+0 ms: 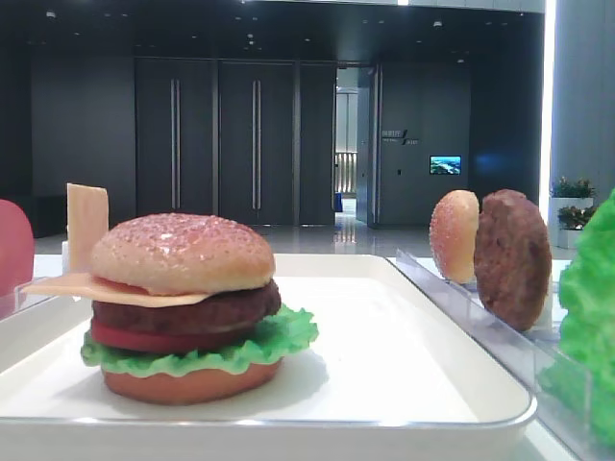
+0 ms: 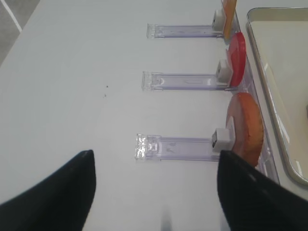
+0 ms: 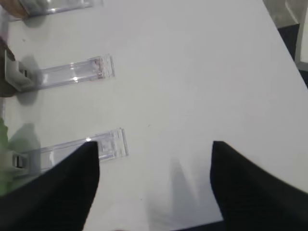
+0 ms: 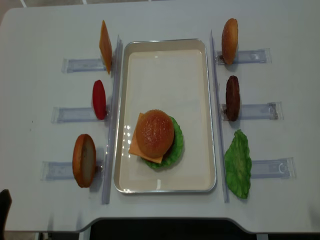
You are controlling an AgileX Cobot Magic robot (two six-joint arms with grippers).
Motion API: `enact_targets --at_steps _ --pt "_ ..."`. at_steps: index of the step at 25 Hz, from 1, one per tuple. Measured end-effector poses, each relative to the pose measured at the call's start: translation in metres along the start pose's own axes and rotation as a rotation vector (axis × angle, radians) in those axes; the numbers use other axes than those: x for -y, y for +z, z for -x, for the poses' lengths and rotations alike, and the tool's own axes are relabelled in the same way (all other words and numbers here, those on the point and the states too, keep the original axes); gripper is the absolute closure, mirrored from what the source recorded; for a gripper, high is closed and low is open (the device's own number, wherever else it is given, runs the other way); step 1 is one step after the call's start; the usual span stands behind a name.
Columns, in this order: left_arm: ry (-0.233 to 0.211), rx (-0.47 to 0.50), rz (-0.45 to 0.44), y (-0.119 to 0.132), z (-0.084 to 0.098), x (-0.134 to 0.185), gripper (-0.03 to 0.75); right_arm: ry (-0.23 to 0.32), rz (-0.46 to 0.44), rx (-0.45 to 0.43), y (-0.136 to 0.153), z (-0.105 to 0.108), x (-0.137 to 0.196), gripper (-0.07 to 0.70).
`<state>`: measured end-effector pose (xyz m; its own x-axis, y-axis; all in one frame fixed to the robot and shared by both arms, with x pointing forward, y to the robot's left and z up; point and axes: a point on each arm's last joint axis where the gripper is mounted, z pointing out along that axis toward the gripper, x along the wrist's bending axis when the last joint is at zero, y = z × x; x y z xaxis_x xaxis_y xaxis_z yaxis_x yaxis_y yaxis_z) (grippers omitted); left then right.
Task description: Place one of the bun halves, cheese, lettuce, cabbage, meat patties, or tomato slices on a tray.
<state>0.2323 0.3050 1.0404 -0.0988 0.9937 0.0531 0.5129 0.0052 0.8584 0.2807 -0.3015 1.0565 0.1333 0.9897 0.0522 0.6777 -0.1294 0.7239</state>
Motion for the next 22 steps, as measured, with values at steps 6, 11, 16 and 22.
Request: enact_targets --at_steps 6,11,16,22 --pt "0.0 0.0 0.0 0.0 0.0 0.0 0.118 -0.002 0.036 -0.001 -0.011 0.001 0.02 0.162" --pt "0.0 0.0 0.0 0.0 0.0 0.0 0.118 -0.003 0.089 -0.004 -0.017 0.001 0.025 0.162" --pt "0.0 0.0 0.0 0.0 0.0 0.0 0.118 -0.005 0.157 -0.008 -0.025 0.001 0.033 0.162" --pt "0.0 0.0 0.0 0.0 0.0 0.0 0.118 -0.006 0.227 -0.011 -0.032 0.002 0.041 0.162"
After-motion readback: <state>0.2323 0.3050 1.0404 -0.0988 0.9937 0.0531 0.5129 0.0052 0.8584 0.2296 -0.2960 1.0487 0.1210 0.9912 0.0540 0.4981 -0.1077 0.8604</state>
